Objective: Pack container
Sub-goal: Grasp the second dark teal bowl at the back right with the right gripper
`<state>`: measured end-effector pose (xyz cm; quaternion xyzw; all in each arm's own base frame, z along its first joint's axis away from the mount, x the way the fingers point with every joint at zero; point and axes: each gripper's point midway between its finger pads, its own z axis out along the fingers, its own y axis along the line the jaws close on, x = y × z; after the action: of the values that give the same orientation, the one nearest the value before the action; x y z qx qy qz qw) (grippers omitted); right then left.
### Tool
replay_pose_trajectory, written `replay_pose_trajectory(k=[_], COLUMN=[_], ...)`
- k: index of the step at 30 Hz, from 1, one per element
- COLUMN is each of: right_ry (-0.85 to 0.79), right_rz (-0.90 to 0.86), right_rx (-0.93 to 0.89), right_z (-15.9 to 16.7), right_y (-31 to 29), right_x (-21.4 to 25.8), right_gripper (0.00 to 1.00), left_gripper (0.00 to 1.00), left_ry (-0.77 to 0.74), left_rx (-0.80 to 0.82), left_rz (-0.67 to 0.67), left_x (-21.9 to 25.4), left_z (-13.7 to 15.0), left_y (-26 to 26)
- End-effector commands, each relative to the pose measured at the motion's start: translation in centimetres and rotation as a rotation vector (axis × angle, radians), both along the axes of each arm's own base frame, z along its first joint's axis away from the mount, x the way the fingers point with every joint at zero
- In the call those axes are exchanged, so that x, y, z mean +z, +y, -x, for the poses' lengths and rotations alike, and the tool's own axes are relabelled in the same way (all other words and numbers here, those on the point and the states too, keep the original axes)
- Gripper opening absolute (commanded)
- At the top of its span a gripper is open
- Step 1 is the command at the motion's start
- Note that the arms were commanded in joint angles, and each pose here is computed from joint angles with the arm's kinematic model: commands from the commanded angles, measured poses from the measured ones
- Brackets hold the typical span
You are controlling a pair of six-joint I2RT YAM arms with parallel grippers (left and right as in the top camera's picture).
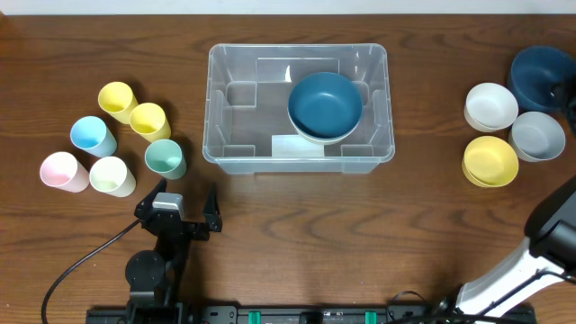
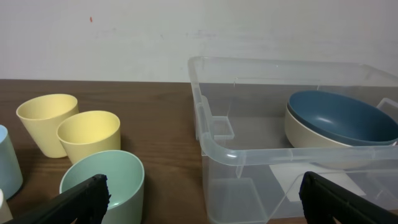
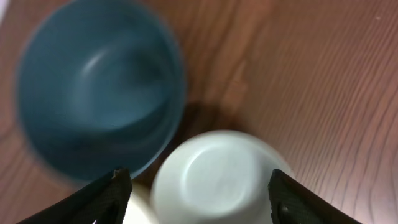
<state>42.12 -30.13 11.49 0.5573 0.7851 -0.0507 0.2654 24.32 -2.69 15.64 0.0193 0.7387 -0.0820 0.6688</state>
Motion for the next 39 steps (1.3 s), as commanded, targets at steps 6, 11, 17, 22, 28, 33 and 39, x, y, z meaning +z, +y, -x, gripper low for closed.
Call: replay_pose_trajectory(k=[6, 11, 17, 22, 28, 33, 39], right_ry=[-0.013, -0.056, -0.117, -0.122, -0.083, -0.064, -0.074], right_rz=[-0.027, 0.018, 0.082, 0.079, 0.024, 0.005, 0.028], right_rx=[0.126, 0.193, 0.203, 0.212, 0.241, 0.256, 0.252], right_z=[-1.2, -3.0, -4.4, -5.1, -5.5, -5.7, -5.9], right_y=[-2.6, -3.1, -4.2, -4.1, -2.6, -1.6, -1.9], right_x=[-5.3, -5.5, -4.5, -5.7, -9.3, -10.4, -9.2], right_gripper=[0.67, 0.66, 0.64, 0.61, 0.47, 0.34, 0.15], left_gripper=[0.98, 0.98, 0.98, 0.98, 0.98, 0.98, 0.98], left_ry=[0.043, 0.043, 0.043, 0.043, 0.043, 0.043, 0.043], left_rx=[-0.012, -0.012, -0.012, -0.012, -0.012, -0.012, -0.012], left_rz=[-0.016, -0.016, -0.016, -0.016, -0.016, -0.016, -0.016], left_x=[-1.5, -1.5, -1.5, -1.5, -1.5, -1.5, -1.6], left_z=[0.1, 0.1, 0.1, 0.1, 0.1, 0.1, 0.1], left_y=[-0.1, -0.1, -0.1, -0.1, -0.1, -0.1, -0.1])
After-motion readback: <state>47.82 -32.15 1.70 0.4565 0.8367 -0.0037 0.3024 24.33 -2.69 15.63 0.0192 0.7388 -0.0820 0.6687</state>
